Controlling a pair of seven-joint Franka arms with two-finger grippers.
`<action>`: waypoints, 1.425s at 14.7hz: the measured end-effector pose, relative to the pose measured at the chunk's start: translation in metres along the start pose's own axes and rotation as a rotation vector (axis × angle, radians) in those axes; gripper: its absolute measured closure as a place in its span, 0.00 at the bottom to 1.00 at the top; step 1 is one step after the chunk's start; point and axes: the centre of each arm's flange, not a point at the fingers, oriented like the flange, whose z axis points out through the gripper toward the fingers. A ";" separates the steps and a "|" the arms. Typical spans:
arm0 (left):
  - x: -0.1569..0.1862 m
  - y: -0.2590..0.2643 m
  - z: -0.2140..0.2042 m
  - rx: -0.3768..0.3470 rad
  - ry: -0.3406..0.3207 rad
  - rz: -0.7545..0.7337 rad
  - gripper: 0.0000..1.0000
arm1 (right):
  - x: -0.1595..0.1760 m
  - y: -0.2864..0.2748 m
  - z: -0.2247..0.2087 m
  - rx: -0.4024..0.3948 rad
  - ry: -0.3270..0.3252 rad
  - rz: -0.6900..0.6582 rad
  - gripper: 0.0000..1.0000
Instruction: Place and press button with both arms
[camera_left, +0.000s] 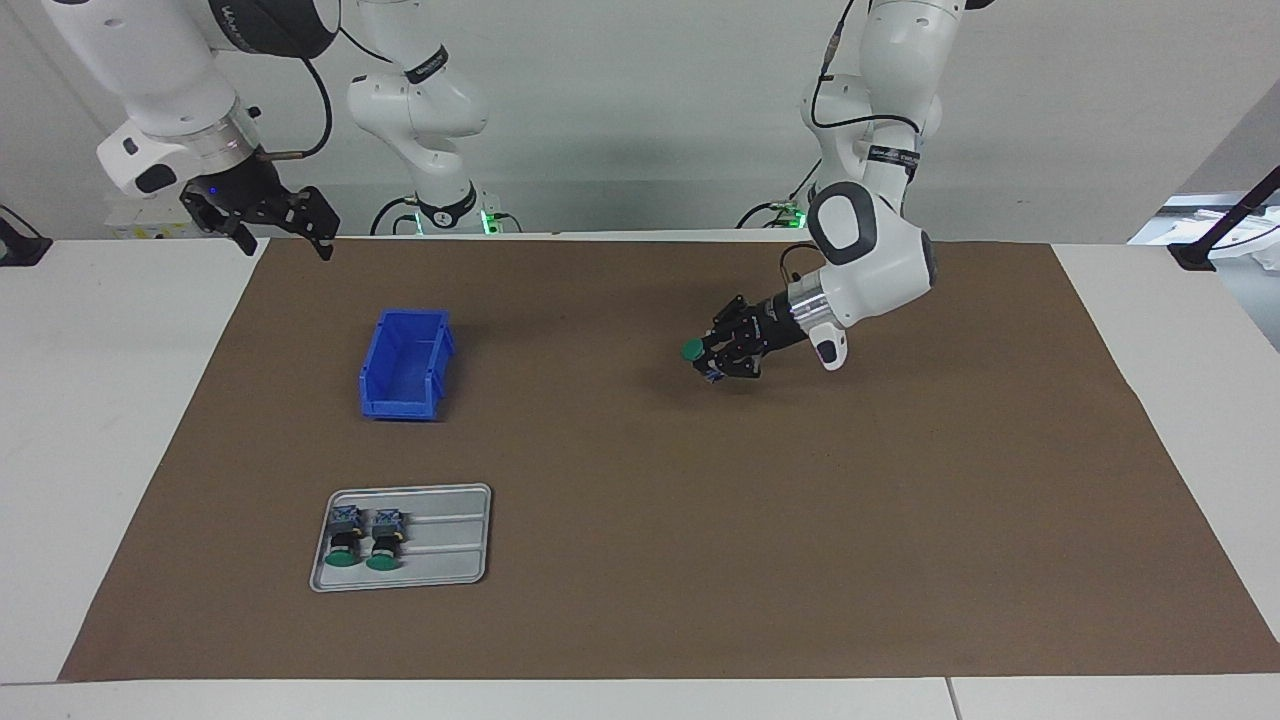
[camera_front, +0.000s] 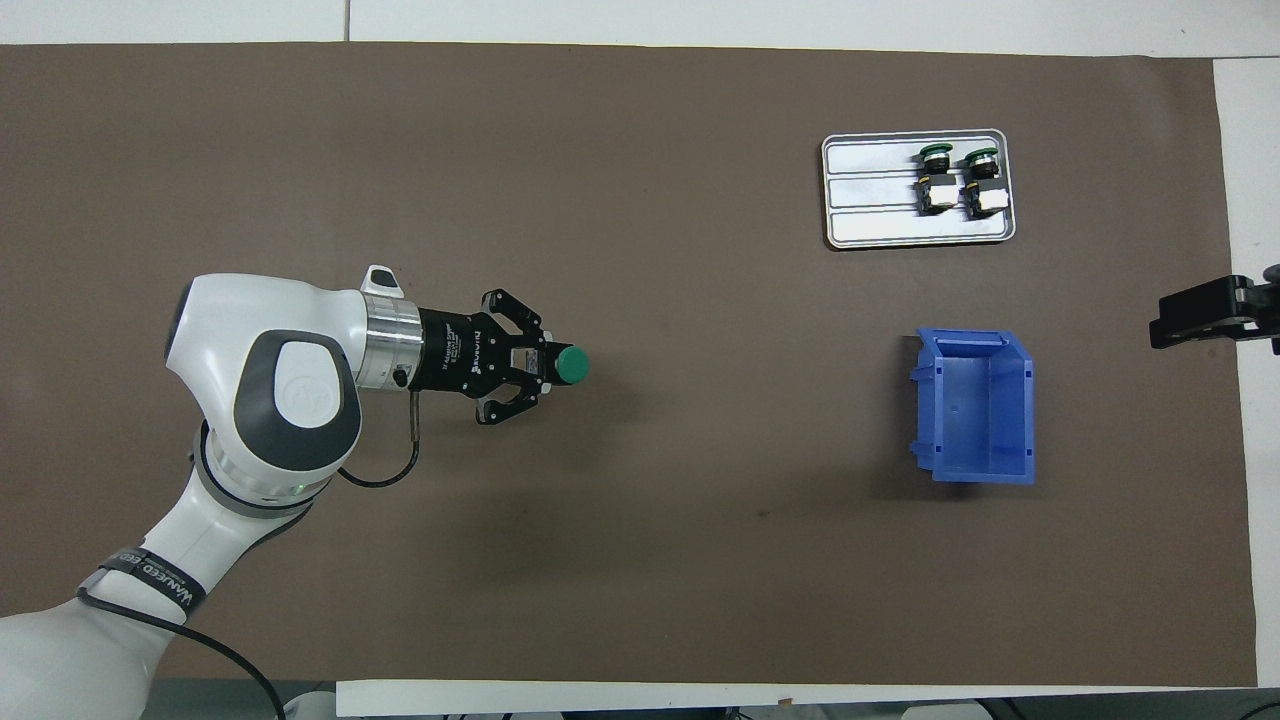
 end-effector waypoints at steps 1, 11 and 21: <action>0.004 -0.001 -0.001 0.002 -0.010 0.010 0.68 | 0.000 0.000 0.000 0.000 0.000 0.000 0.00; 0.031 -0.022 0.022 -0.050 -0.108 -0.063 0.68 | 0.000 0.000 0.000 0.000 0.000 0.000 0.00; 0.078 -0.026 0.049 -0.026 -0.231 -0.087 0.68 | 0.000 0.000 0.000 0.000 0.000 0.000 0.00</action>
